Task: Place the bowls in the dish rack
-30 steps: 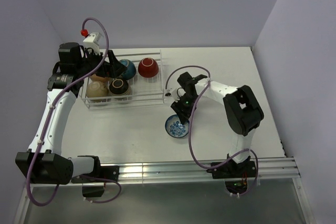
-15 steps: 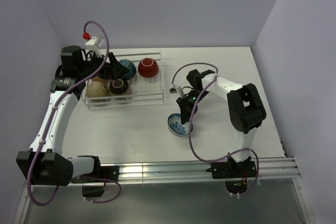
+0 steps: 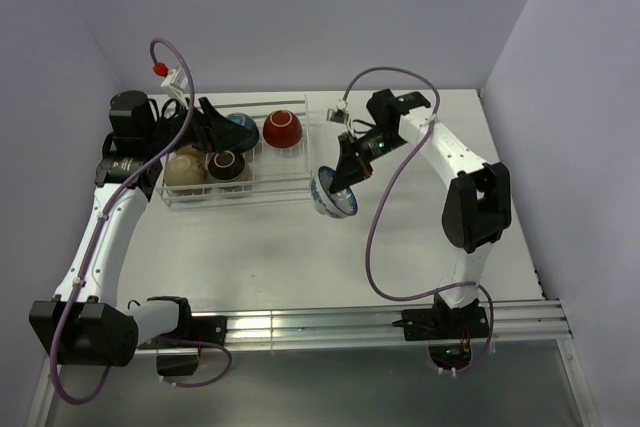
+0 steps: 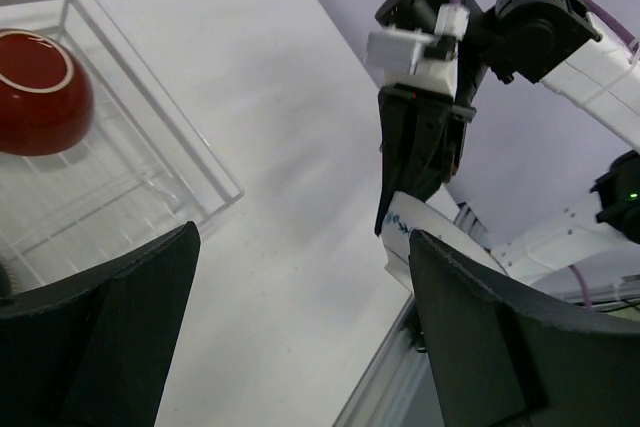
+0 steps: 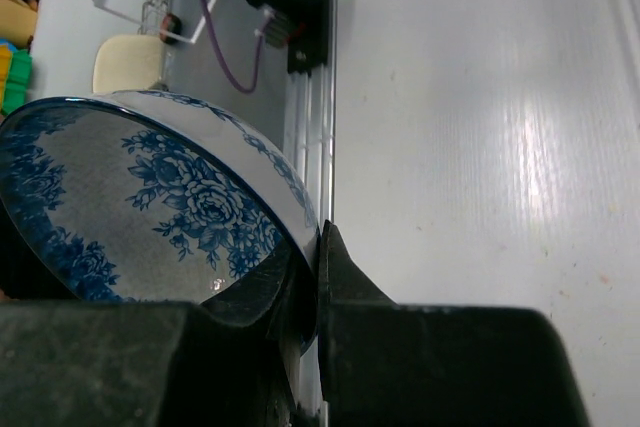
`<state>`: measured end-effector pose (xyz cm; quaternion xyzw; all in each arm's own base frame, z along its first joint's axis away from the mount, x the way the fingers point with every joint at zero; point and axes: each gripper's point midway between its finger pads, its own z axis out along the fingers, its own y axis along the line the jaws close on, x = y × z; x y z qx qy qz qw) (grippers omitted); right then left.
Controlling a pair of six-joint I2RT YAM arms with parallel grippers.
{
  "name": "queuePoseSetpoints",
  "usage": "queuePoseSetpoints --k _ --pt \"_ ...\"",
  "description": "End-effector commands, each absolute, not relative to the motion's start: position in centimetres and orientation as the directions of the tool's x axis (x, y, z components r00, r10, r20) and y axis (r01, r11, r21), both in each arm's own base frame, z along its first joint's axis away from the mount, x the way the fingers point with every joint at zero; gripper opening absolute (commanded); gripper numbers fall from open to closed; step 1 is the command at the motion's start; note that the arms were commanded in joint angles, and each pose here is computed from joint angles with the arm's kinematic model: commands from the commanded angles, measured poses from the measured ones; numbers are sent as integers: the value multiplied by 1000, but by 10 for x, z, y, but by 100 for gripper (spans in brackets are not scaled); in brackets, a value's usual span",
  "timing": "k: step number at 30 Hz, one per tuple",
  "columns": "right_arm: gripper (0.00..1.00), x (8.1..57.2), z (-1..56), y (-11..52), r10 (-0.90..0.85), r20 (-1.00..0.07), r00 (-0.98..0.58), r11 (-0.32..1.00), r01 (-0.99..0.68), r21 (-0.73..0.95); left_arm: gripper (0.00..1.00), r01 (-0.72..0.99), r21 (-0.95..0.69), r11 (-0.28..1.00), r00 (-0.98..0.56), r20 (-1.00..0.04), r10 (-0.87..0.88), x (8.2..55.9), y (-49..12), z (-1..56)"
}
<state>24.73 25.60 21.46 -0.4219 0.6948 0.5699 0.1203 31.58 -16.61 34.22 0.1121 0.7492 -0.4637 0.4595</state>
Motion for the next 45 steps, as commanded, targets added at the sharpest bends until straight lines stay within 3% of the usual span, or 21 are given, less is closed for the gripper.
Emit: queuePoseSetpoints --k 1,7,9,10,12,13,14,15,17,24,31,45 --pt "0 240 283 267 -352 -634 -689 -100 -646 757 91 637 -616 463 -555 -784 -279 300 -174 368" --pt "0 256 337 277 -281 -714 -642 -177 -696 695 93 678 -654 335 -575 -756 -313 269 -183 377" --pt "0 265 336 282 -293 -730 -617 -147 -725 672 93 695 -646 315 -566 -762 -315 263 -186 382" --pt "0 263 342 283 -303 -696 -651 -110 -702 704 93 697 -646 311 -568 -762 -312 262 -186 383" --pt "0 293 340 292 -272 -774 -572 2 -804 594 93 692 -654 307 -578 -756 -308 262 -188 386" --pt "0 300 322 293 -259 -743 -617 71 -780 622 92 690 -655 308 -580 -755 -307 263 -189 386" --pt "0 294 345 291 -193 -738 -647 127 -762 635 92 683 -660 312 -585 -750 -309 264 -189 386" --pt "0 312 355 293 -128 -817 -562 164 -825 541 92 682 -661 314 -586 -750 -307 264 -190 386" --pt "0 317 363 292 -113 -841 -529 198 -842 503 92 686 -655 318 -581 -756 -302 264 -190 388" --pt "0 324 375 298 -99 -838 -537 172 -839 517 94 643 -715 277 -664 -699 -265 258 -199 370" --pt "0 324 370 306 -92 -784 -614 117 -789 604 99 680 -691 245 -628 -722 -291 251 -215 384" --pt "0 325 359 320 -103 -764 -636 149 -770 621 99 644 -731 227 -647 -678 -349 268 -232 390"
